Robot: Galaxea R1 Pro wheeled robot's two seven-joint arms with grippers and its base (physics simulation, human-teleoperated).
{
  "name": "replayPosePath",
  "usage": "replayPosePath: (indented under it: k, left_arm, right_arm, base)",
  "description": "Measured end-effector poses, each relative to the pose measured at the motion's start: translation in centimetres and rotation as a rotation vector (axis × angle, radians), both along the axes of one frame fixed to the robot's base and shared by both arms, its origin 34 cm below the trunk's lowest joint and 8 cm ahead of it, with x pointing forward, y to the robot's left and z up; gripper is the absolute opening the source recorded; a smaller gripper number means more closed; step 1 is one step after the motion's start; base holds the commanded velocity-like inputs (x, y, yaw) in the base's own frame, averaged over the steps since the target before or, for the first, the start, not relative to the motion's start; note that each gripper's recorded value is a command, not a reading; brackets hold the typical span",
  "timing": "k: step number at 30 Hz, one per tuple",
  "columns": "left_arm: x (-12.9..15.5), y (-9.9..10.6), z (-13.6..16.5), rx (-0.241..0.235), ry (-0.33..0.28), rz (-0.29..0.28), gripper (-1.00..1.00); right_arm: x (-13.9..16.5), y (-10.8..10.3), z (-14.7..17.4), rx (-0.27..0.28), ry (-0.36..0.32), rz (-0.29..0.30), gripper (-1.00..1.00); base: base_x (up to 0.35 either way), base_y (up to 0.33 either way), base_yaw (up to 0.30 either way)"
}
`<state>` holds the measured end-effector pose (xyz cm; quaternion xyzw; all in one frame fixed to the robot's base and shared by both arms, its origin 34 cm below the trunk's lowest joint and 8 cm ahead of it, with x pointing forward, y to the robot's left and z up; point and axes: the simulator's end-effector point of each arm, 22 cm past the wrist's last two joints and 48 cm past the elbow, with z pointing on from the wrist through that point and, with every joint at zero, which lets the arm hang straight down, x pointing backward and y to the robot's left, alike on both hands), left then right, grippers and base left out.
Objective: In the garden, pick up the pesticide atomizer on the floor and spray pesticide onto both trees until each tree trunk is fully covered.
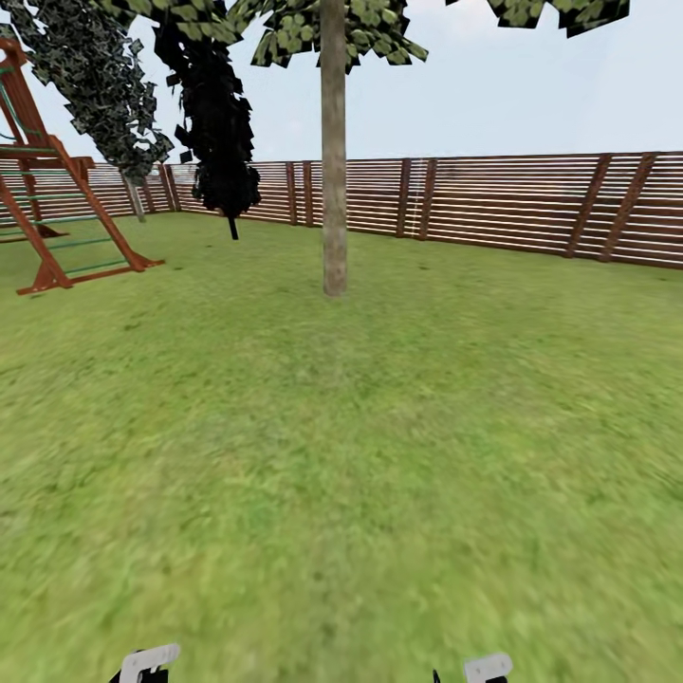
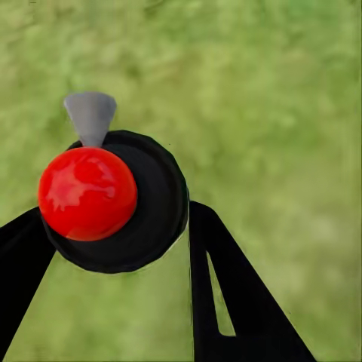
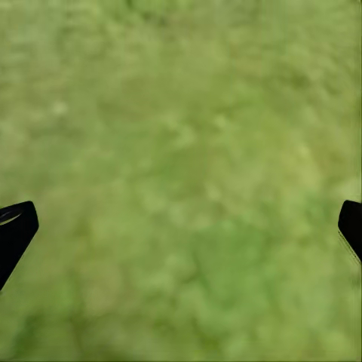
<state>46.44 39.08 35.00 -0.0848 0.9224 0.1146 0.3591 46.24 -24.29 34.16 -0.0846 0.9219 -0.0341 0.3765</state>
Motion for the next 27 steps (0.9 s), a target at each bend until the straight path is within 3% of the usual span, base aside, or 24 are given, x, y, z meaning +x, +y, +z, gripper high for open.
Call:
replayPosePath:
  k: [27]
  left_arm:
    - [-0.01, 0.02, 0.0, 0.0, 0.0, 0.0, -1.0]
  right_arm:
    - [0.0, 0.0, 0.0, 0.0, 0.0, 0.0, 1.0]
  base:
    - [0.34, 0.0, 0.0]
